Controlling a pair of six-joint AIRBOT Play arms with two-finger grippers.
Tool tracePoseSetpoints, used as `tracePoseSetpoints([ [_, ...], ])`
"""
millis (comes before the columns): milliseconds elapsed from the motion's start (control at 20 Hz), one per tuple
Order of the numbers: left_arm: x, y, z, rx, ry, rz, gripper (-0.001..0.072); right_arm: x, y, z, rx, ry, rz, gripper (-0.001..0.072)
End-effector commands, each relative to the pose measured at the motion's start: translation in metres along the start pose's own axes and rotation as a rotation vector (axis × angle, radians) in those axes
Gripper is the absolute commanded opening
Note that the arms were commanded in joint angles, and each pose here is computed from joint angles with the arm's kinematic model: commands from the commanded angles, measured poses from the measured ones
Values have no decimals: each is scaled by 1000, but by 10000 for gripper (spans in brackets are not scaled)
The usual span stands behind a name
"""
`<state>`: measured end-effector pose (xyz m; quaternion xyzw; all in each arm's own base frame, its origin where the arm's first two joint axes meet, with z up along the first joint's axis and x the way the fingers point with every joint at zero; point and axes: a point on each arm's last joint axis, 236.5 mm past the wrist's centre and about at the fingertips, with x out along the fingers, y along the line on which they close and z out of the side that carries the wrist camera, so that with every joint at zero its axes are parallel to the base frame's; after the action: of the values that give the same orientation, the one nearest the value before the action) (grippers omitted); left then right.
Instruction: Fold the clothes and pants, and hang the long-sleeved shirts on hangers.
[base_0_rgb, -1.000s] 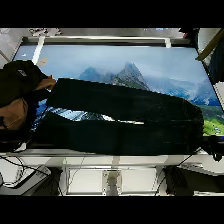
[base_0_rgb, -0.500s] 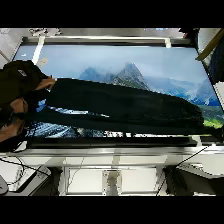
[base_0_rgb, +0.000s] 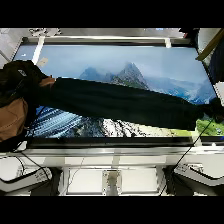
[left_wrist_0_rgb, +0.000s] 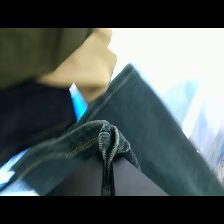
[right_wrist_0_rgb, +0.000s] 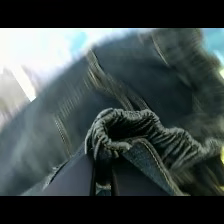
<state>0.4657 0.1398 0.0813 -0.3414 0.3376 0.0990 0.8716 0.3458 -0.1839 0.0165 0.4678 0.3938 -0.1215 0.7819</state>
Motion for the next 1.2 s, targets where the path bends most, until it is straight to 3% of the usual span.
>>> tracePoseSetpoints([
  [0,52,-13,25,-38,-82,-14,14,26,15,37,70,-165,-20,34],
  [400,118,-13,16,-25,-102,-2,14,75,-5,43,202,-177,-60,33],
  [600,132,-18,12,-5,-120,-1,16,94,-5,44,184,-194,-77,35],
  [650,132,-17,11,-1,-119,1,49,94,-4,47,176,-211,-78,37],
  [700,131,-19,13,1,-122,-1,304,92,-2,50,161,-219,-76,112],
  [750,126,-23,17,12,-130,-7,642,89,2,52,118,-213,-76,320],
  [800,119,-29,23,35,-148,-16,718,83,8,55,52,-201,-71,535],
  [950,73,-66,51,131,-237,-67,717,57,22,60,-146,-109,-103,557],
  [1150,11,-162,31,499,-275,-189,717,15,-9,42,-262,113,-251,557],
])
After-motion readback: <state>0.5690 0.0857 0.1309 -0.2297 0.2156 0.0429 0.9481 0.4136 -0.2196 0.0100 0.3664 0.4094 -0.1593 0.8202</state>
